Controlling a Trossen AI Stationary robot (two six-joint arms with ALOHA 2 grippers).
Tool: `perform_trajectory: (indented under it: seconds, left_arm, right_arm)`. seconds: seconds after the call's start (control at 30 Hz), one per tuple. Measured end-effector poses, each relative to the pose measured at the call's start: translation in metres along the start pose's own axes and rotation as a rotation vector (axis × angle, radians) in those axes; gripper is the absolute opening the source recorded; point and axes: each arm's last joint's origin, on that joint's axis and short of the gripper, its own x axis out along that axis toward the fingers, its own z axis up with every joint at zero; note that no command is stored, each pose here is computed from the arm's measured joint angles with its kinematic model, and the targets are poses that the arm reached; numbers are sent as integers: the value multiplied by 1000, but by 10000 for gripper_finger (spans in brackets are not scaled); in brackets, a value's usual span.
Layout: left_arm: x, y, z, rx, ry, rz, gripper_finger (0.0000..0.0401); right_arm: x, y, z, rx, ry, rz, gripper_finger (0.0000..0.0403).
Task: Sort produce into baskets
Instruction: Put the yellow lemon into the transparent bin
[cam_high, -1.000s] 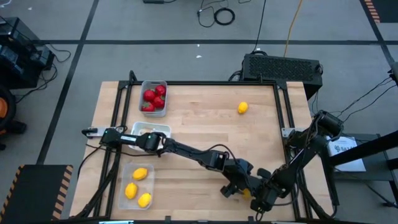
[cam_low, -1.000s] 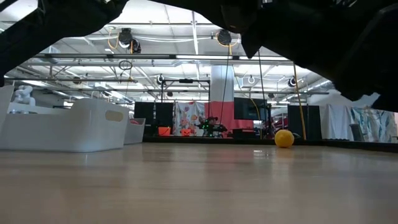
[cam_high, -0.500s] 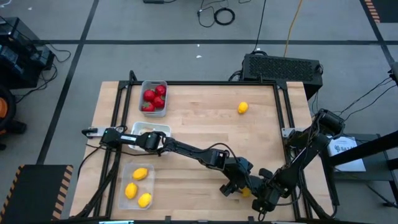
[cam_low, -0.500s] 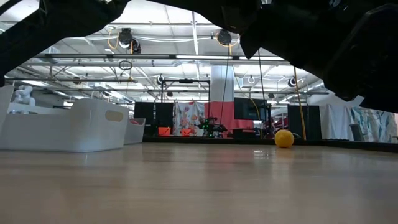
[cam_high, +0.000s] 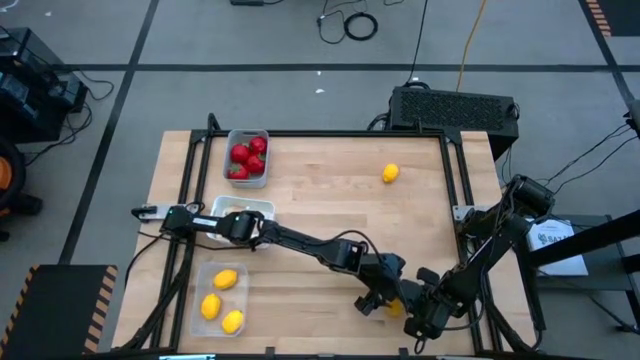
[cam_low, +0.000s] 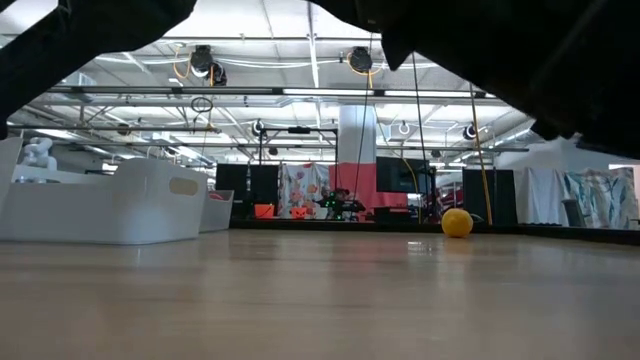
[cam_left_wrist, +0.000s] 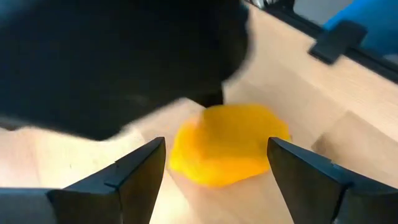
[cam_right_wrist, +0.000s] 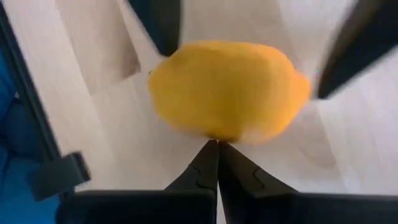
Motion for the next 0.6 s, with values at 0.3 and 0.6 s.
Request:
perform_trajectory:
  seconds: [0.3,0.6]
  left_arm:
    - [-3,-8,4,51,35,-23,286]
    - [-3,-8,3,75,43,-22,286]
  right_arm:
    - [0,-2,1,-6,-57,-30,0]
    - [0,-6,3,-29,-131,-90,0]
